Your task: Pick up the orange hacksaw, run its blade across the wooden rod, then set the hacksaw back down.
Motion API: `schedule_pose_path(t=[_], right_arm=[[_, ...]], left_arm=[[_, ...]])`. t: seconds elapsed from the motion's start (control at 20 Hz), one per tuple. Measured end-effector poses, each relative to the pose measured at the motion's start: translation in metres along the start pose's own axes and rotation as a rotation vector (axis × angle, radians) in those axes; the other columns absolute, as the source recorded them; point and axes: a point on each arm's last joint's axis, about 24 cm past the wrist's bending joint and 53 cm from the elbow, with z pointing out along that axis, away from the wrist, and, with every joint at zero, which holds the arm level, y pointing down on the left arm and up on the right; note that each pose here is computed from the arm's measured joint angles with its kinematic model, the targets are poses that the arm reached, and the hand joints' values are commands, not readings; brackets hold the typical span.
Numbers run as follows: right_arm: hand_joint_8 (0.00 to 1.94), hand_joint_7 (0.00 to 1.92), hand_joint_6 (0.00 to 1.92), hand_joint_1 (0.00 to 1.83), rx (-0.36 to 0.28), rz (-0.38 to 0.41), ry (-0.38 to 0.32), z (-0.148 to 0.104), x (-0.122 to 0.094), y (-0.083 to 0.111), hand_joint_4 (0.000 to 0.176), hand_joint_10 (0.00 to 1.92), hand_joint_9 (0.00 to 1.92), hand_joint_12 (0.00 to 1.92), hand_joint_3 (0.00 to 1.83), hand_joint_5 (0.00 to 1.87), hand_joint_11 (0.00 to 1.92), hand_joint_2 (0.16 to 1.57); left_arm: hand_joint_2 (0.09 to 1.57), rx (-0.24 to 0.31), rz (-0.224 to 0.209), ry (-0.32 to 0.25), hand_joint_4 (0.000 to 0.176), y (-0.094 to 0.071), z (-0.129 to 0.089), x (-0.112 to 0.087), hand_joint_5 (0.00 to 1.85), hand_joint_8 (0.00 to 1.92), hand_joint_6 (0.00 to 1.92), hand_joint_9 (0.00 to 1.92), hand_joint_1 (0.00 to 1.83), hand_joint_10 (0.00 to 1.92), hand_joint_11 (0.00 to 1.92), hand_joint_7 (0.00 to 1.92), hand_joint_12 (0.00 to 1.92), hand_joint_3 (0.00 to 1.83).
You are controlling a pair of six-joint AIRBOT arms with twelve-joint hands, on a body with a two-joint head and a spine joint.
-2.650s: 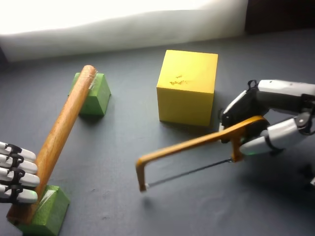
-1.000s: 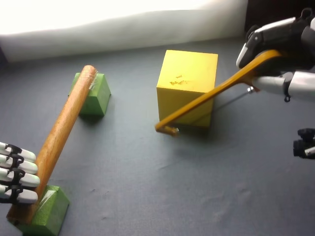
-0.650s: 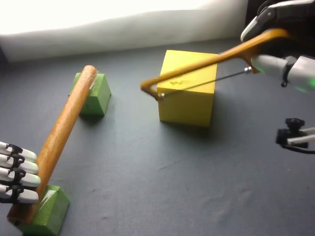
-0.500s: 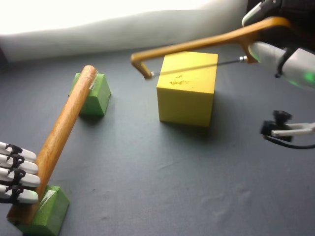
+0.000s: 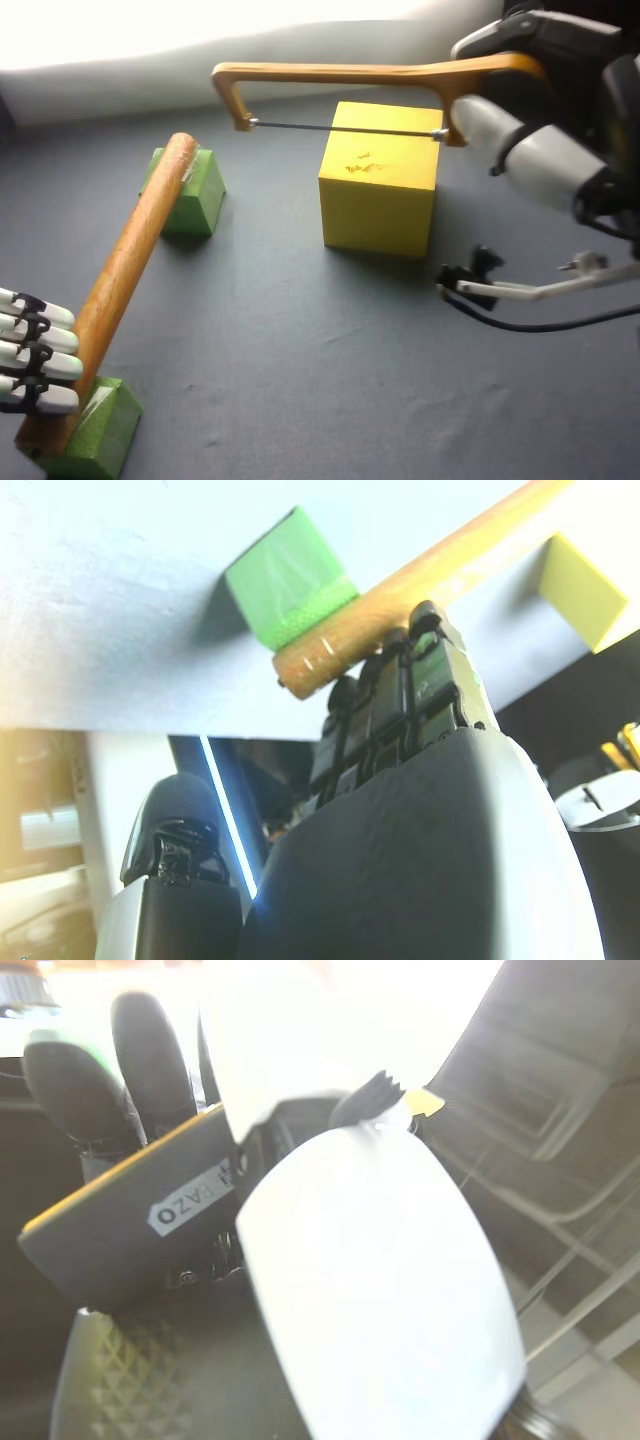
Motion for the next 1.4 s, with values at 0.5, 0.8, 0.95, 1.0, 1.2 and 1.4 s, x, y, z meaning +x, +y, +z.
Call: schedule_pose_path(t=[0.5, 0.8, 0.95, 1.0, 1.2, 1.4], right_arm=[[1.09, 0.93, 0.98, 1.37, 0.043, 0.058, 0.051, -0.005, 0.063, -0.028, 0.0, 1.39, 0.88, 1.47, 0.0, 0.82, 0.84, 1.15], [0.96, 1.02, 0.79, 1.39, 0.061, 0.053, 0.018, -0.006, 0.064, -0.044, 0.0, 1.31, 0.98, 1.47, 0.0, 0.93, 0.88, 1.1], [1.09, 0.94, 0.93, 1.37, 0.067, 0.049, 0.022, -0.004, 0.066, -0.05, 0.0, 1.39, 0.89, 1.48, 0.0, 0.84, 0.86, 1.15], [1.11, 0.92, 0.95, 1.37, 0.07, 0.044, 0.029, -0.005, 0.067, -0.054, 0.0, 1.4, 0.88, 1.48, 0.0, 0.83, 0.86, 1.15], [1.1, 0.93, 0.95, 1.37, 0.089, 0.037, 0.017, -0.007, 0.065, -0.066, 0.0, 1.42, 0.86, 1.54, 0.0, 0.84, 0.81, 1.15], [1.08, 0.94, 0.94, 1.37, 0.108, 0.04, 0.016, -0.014, 0.071, -0.079, 0.0, 1.39, 0.88, 1.53, 0.0, 0.85, 0.83, 1.14]], left_arm=[[1.28, -0.001, 0.005, -0.004, 0.0, 0.0, 0.0, -0.002, 0.05, 0.0, 0.0, 0.02, 0.11, 0.0, 0.0, 0.03, 0.1, 0.01], [1.26, 0.0, 0.004, -0.005, 0.0, 0.0, 0.0, -0.002, 0.09, 0.0, 0.0, 0.06, 0.13, 0.0, 0.0, 0.07, 0.25, 0.0], [1.26, 0.002, 0.003, -0.008, 0.0, -0.001, 0.0, -0.003, 0.08, 0.0, 0.0, 0.05, 0.15, 0.0, 0.0, 0.06, 0.22, 0.0], [1.26, 0.001, 0.003, -0.008, 0.0, -0.001, 0.0, -0.002, 0.08, 0.0, 0.0, 0.05, 0.14, 0.0, 0.0, 0.05, 0.22, 0.0], [1.27, 0.001, 0.003, -0.008, 0.0, -0.001, 0.001, -0.002, 0.09, 0.0, 0.0, 0.05, 0.14, 0.01, 0.0, 0.05, 0.18, 0.0], [1.27, 0.002, 0.001, -0.01, 0.0, -0.002, 0.002, -0.003, 0.07, 0.0, 0.0, 0.04, 0.11, 0.0, 0.0, 0.04, 0.15, 0.0]])
